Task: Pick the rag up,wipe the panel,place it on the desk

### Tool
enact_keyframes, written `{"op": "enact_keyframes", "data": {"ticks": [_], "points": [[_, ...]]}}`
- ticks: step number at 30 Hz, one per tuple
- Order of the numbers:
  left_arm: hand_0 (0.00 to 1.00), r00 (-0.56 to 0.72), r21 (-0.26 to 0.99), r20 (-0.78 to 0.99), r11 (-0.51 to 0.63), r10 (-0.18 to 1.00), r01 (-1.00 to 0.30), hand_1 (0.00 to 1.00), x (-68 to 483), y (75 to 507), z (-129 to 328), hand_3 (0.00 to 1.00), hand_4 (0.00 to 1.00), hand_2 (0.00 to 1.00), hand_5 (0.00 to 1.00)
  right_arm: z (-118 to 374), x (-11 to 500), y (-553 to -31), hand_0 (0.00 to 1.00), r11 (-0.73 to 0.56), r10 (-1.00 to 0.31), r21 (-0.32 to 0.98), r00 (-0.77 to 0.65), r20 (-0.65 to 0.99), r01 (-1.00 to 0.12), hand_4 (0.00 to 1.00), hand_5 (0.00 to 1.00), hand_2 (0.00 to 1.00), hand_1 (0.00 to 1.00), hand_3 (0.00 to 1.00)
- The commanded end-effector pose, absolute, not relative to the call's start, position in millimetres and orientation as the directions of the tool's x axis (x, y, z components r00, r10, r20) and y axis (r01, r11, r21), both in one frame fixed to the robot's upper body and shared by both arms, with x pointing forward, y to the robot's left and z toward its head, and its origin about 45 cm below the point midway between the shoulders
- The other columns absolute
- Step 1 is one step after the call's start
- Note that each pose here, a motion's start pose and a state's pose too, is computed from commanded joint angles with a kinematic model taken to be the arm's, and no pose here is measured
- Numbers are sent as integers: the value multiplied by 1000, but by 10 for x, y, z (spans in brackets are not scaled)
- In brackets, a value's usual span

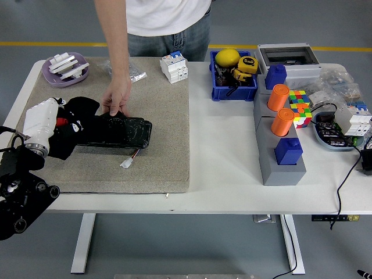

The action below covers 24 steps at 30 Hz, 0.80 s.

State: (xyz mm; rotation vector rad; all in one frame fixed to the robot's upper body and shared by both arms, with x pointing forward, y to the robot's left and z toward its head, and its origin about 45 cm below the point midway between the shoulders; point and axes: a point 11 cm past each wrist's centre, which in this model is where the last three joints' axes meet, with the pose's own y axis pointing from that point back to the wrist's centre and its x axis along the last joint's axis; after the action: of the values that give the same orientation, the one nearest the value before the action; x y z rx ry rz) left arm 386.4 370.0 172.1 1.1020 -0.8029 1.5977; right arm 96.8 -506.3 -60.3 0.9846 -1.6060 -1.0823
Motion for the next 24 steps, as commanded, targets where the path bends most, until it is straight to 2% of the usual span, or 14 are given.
{"op": "enact_keyframes", "data": {"ticks": [1, 10, 24], "points": [[272, -94, 13, 931, -290, 352, -957, 173, 3865, 3722, 1730, 406, 201, 434, 2, -603, 968, -5064, 710, 290, -935, 950, -245, 256, -114, 998, 554, 693, 675, 637], [272, -102, 8, 933, -303, 345, -953, 173, 3871, 3775, 1750, 405, 200, 433, 2, -600, 984, -5062, 711, 289, -936, 950, -245, 254, -119, 998, 553, 693, 674, 637], [273, -50, 33, 930, -219, 364, -975, 175, 3861, 3425, 1648, 406, 198, 433, 2, -586, 991, -5084, 711, 293, -935, 949, -243, 259, -116, 998, 553, 693, 675, 637]]}}
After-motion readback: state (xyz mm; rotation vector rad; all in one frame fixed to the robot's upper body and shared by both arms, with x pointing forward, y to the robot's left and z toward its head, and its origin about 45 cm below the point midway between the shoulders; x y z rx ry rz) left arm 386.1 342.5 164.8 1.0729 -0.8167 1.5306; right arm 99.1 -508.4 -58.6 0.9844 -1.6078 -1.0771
